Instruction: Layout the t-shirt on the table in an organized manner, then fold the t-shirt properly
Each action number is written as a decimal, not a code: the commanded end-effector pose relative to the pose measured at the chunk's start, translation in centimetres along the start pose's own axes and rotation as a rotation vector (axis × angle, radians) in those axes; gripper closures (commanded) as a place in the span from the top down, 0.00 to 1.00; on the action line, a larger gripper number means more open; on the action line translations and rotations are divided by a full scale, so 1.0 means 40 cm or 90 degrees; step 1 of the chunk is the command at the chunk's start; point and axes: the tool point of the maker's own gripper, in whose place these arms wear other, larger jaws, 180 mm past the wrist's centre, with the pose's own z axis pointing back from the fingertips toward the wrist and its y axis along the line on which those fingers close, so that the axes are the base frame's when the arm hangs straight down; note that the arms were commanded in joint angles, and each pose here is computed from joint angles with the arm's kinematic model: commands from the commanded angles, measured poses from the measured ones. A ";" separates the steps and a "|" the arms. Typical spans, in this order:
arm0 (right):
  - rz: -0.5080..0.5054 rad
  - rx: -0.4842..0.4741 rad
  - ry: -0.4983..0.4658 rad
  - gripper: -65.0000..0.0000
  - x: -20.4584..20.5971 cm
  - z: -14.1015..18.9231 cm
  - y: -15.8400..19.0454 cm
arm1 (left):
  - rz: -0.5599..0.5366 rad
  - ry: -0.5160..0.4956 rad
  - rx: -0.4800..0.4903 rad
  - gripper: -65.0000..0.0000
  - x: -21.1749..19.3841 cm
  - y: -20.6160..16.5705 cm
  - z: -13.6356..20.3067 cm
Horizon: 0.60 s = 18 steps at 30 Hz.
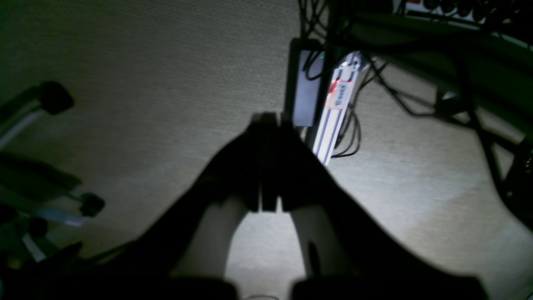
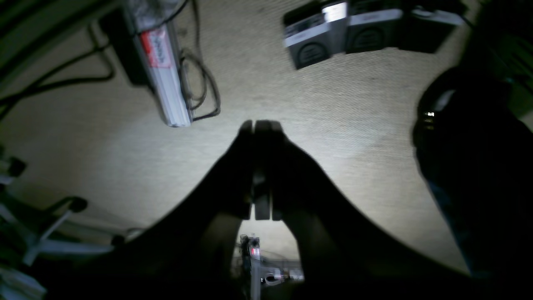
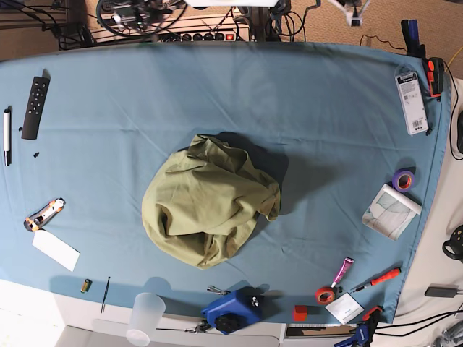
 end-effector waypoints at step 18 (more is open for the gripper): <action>0.094 0.016 -0.037 0.00 -0.166 0.194 -0.041 | -0.035 -0.025 -0.039 0.00 -0.080 -0.030 0.218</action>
